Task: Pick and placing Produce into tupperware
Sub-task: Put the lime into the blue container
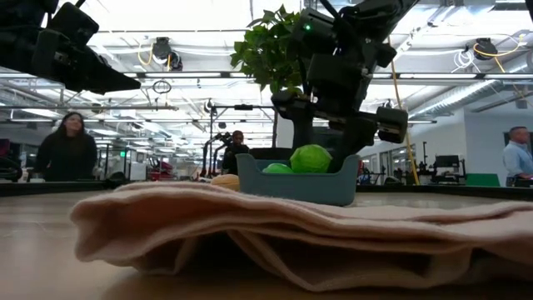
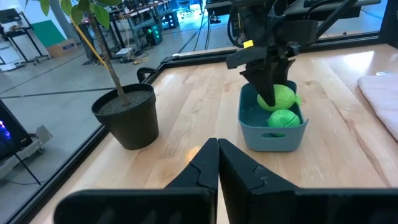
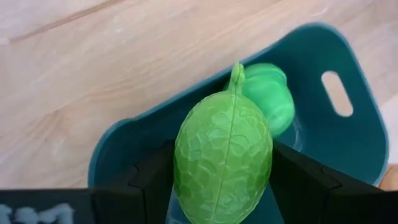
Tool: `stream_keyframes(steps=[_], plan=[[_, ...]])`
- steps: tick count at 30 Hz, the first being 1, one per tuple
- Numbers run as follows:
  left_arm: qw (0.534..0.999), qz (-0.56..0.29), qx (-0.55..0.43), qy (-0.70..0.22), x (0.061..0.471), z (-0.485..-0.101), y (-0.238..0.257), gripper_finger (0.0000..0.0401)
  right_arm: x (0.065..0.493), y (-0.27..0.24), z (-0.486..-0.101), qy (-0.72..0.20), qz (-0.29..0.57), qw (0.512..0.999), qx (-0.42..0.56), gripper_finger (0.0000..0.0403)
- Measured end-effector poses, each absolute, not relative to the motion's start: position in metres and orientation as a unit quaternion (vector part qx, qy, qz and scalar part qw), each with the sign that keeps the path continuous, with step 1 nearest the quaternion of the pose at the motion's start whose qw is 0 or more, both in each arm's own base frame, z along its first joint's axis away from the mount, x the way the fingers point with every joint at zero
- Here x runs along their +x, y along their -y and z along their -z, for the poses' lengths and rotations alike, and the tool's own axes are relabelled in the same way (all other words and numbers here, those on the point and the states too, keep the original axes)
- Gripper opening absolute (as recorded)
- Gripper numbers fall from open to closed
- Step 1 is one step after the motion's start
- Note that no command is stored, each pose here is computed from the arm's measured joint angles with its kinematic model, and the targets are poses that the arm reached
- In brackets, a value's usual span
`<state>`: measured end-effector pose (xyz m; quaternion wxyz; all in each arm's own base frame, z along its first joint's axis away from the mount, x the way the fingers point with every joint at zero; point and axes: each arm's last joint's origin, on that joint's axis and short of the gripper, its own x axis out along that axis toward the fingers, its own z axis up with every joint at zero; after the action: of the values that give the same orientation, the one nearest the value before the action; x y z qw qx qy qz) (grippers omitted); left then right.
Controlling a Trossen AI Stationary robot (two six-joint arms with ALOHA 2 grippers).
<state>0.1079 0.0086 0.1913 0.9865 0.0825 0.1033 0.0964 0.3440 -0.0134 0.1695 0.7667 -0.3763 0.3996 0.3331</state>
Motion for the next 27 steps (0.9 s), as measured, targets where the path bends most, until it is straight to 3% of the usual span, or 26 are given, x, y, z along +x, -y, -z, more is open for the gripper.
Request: stream_keyframes(steps=[27], plan=[[0.986, -0.096, 0.083, -0.104, 0.108, -0.191, -0.009, 0.0015, 0.348, 0.008, -0.155, -0.413, -0.342, 0.758, -0.372, 0.0219]])
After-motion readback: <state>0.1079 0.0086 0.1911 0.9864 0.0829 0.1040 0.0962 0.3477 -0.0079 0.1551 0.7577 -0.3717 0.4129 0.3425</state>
